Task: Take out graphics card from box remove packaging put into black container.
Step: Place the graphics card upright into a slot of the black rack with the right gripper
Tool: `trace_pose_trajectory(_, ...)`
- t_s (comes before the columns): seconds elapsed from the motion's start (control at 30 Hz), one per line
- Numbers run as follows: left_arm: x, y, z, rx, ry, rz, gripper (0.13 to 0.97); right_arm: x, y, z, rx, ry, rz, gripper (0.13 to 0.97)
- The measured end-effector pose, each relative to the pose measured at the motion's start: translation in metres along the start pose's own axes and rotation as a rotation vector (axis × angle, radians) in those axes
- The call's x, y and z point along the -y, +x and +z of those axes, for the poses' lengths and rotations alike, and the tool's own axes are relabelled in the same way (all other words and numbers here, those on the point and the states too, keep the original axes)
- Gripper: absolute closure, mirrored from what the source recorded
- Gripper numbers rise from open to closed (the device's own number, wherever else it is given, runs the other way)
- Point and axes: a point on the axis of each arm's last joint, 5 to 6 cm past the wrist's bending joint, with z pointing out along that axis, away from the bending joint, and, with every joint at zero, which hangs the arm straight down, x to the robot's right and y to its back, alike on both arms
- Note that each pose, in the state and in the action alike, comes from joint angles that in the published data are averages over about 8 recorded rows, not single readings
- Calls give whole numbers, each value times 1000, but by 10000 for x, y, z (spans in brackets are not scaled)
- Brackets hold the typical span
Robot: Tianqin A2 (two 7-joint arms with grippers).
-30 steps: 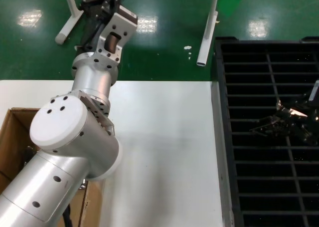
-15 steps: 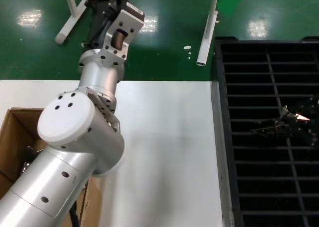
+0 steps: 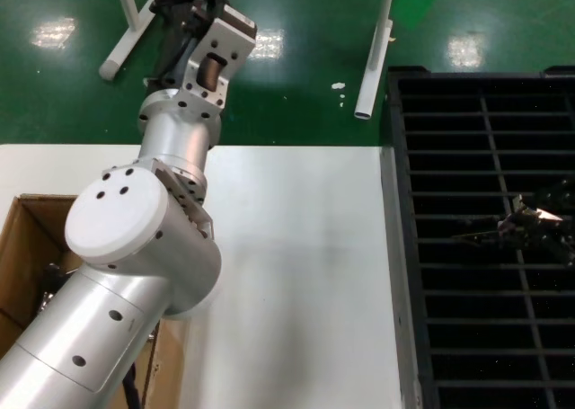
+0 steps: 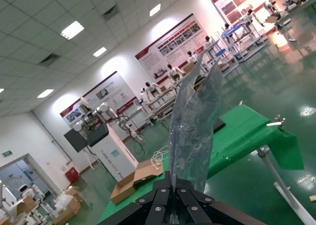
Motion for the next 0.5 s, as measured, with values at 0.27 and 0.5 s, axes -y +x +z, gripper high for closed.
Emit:
trace_pose_trajectory(0.27,7,6,-27,1,4,-3,955,-2,23,-36,4,6,-14,903)
trace_pose_trajectory(0.5,12,4,-54,4,6,-5,955,-7,36,-60,9,7,-25,903)
